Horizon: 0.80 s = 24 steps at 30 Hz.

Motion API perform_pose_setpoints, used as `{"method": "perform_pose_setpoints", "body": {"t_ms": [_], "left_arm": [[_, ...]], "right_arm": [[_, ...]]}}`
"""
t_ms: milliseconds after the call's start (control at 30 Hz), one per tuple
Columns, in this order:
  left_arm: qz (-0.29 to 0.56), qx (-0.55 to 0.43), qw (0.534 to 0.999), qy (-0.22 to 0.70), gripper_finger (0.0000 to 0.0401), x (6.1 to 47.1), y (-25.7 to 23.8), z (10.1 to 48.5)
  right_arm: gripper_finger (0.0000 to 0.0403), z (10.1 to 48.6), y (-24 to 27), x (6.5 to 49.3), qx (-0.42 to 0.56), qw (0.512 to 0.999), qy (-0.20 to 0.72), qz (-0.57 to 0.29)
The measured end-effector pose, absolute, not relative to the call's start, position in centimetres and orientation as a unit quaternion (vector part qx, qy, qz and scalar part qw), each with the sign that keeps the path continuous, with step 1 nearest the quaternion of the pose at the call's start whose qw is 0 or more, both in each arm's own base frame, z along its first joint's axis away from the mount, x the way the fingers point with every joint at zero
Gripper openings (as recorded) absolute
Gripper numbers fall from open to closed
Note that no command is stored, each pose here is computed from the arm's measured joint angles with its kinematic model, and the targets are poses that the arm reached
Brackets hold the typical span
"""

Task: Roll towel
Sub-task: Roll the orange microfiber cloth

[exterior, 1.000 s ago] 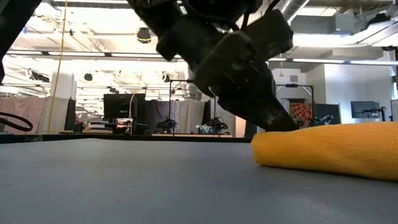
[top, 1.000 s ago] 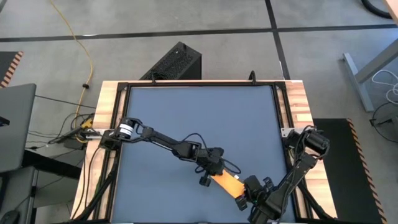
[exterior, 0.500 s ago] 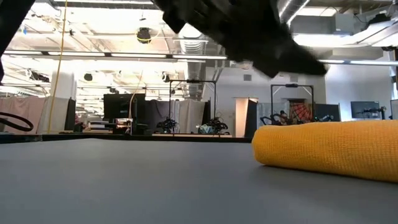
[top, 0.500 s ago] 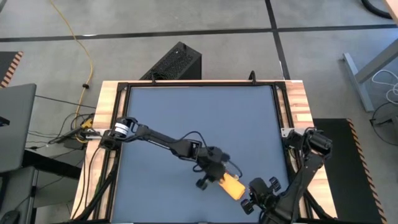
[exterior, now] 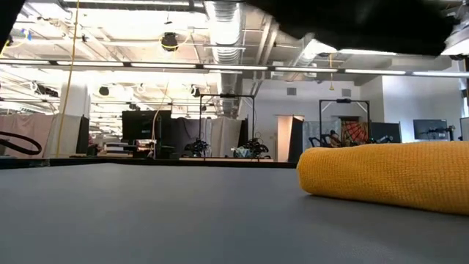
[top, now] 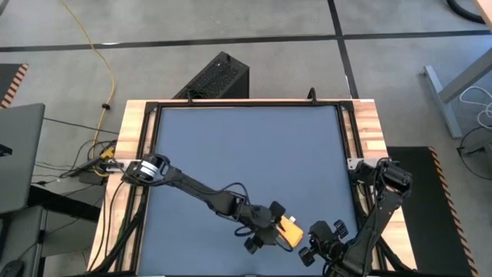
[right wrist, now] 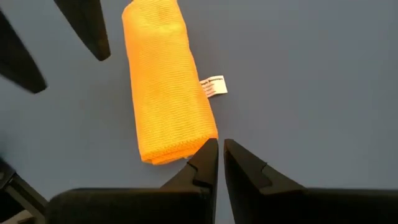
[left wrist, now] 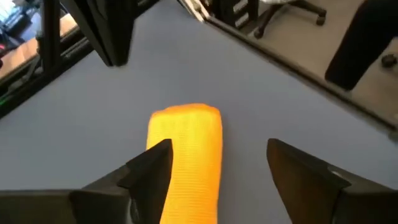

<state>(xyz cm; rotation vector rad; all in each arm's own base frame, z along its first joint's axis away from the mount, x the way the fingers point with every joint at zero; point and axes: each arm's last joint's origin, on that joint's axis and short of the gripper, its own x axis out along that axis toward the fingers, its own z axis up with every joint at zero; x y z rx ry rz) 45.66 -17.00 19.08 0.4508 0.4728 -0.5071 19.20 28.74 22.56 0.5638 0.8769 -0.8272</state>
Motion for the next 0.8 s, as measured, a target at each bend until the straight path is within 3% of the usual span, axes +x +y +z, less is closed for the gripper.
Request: {"method": "perform_pose_setpoints", "body": {"t_ms": [433,633,800], "left_arm": [[-0.224,0.213,0.899,0.31,0.0261,50.5,-16.9,16.5],[-0.214,0.211,0.887,0.35,0.0261,51.4,-16.4,13.7],[-0.191,0.186,0.892,0.364,0.026,51.6,-15.5,13.4]], "right_arm": [[0.0053,22.5,28.5,19.6,0.266,0.785,0.405,-0.387],[0.0053,22.5,28.7,19.4,0.264,0.786,0.406,-0.383],[0.0053,22.5,28.7,19.4,0.263,0.786,0.406,-0.384]]}}
